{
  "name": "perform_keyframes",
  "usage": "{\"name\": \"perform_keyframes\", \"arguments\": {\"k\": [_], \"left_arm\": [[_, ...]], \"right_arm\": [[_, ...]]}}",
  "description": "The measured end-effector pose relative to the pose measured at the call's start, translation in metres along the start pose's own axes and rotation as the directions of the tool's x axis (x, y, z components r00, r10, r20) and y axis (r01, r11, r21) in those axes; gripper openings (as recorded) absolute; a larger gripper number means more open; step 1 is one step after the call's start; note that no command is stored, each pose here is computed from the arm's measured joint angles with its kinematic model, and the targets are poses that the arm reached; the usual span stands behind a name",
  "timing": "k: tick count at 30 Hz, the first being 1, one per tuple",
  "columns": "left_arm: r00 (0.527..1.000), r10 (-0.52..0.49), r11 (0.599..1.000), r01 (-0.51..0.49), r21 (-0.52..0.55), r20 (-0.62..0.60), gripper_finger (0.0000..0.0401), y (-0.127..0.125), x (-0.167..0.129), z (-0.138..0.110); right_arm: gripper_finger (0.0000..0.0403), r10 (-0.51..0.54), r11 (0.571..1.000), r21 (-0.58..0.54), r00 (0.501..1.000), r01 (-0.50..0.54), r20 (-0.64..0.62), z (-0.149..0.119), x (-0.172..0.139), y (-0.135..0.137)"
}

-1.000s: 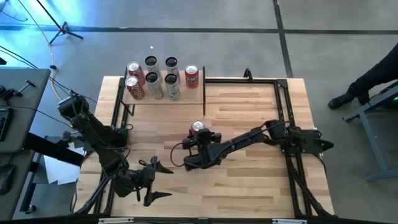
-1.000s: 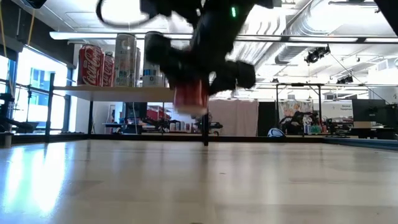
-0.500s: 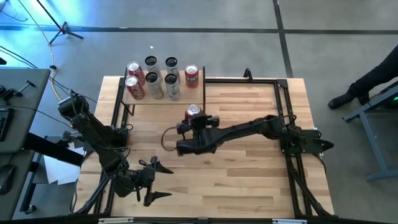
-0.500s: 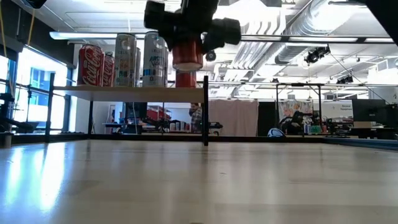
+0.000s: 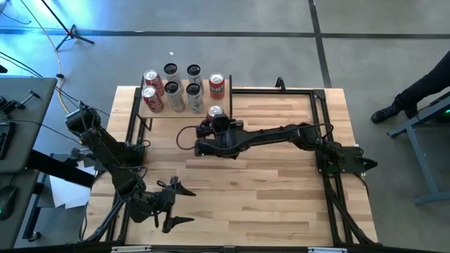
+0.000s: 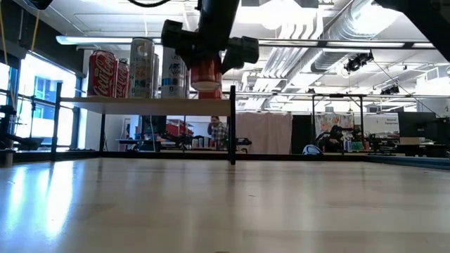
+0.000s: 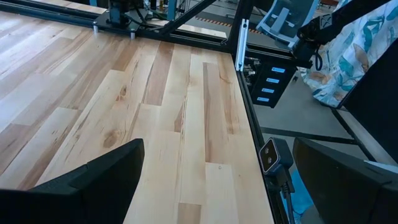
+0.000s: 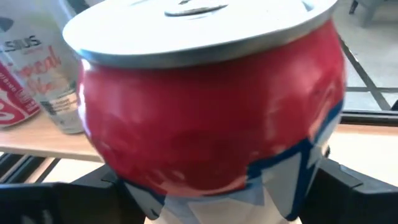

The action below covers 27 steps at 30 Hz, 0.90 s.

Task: Place canned beverage on shelf
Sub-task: Put the orange soda can on the shelf aligned with the other orange soda can

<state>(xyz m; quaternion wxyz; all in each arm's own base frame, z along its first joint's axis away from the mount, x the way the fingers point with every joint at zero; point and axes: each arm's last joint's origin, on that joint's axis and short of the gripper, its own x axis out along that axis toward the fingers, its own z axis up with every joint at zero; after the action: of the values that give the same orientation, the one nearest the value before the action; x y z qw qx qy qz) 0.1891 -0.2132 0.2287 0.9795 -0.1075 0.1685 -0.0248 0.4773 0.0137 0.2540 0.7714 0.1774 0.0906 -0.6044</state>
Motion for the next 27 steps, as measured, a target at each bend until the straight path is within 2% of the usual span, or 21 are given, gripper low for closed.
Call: {"name": "perform_keyframes", "arguments": {"k": [19, 27], "left_arm": [[1.0, 0.0, 1.0, 0.0, 0.0, 0.0, 0.0388, 0.0, 0.0, 0.0], [1.0, 0.023, 1.0, -0.023, 0.0, 0.015, 0.0388, 0.001, 0.0, 0.0]], "right_arm": [[0.0286, -0.039, 0.999, 0.018, 0.999, 0.04, -0.032, 0.017, 0.039, -0.005], [0.0286, -0.009, 1.0, 0.028, 0.998, 0.011, -0.067, 0.027, 0.057, -0.003]]}}
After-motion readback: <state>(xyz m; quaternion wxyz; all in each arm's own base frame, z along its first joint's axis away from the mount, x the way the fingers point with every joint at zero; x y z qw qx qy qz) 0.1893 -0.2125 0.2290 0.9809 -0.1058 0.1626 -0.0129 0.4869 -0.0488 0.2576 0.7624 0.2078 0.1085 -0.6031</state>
